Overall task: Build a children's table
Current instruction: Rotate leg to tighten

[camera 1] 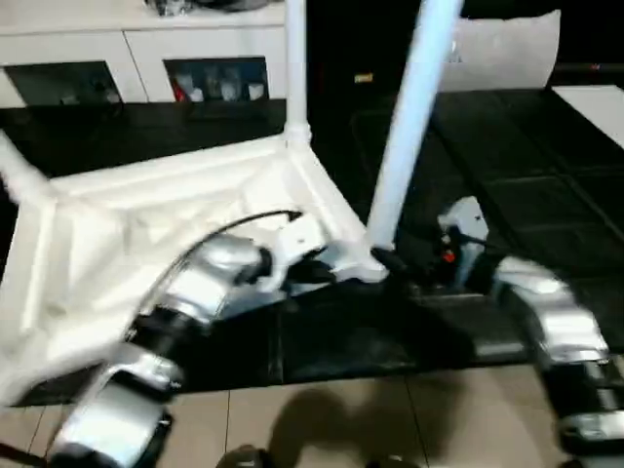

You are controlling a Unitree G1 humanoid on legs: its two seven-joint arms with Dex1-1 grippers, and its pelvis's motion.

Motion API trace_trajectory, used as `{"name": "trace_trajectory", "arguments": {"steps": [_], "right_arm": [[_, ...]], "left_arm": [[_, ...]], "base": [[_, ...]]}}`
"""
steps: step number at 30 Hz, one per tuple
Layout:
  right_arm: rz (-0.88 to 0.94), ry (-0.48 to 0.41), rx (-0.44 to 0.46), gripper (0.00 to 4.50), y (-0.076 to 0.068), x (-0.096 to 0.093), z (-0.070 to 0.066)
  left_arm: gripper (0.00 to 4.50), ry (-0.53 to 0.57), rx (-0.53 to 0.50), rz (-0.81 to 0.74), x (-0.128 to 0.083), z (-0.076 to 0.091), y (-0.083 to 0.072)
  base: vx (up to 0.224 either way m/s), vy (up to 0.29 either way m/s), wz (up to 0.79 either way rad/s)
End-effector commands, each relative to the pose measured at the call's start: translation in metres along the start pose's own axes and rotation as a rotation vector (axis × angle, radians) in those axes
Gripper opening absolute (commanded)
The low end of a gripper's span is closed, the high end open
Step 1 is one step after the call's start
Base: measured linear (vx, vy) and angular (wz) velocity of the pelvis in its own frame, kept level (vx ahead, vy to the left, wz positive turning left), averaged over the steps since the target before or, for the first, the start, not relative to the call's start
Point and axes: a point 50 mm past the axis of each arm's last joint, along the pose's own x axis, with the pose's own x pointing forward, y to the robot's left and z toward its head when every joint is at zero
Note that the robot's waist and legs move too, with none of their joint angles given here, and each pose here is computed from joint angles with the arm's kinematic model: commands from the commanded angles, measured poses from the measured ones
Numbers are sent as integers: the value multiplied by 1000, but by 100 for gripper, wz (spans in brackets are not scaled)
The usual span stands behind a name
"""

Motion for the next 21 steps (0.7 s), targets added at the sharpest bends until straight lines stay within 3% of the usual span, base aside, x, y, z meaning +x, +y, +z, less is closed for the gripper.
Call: {"name": "trace_trajectory", "arguments": {"steps": [1, 5, 9, 16, 21], "right_arm": [[111, 4, -28, 419, 7, -1, 3], [200, 36, -54, 419, 8, -4, 3], [329, 75, -46, 382, 13, -3, 2], [458, 105, -10, 310, 21, 1, 0], [496, 112, 21, 283, 24, 0, -1]], "left_arm": [[0, -43, 105, -116, -1, 15, -5], [0, -20, 150, -238, -8, 11, -11], [0, 20, 204, -328, -11, 7, -14], [0, 25, 222, -355, -11, 8, -14], [0, 33, 230, -351, -12, 6, -12]], "base": [[0, 0, 0], [0, 0, 0], [0, 0, 0], [0, 0, 0], [0, 0, 0]]}}
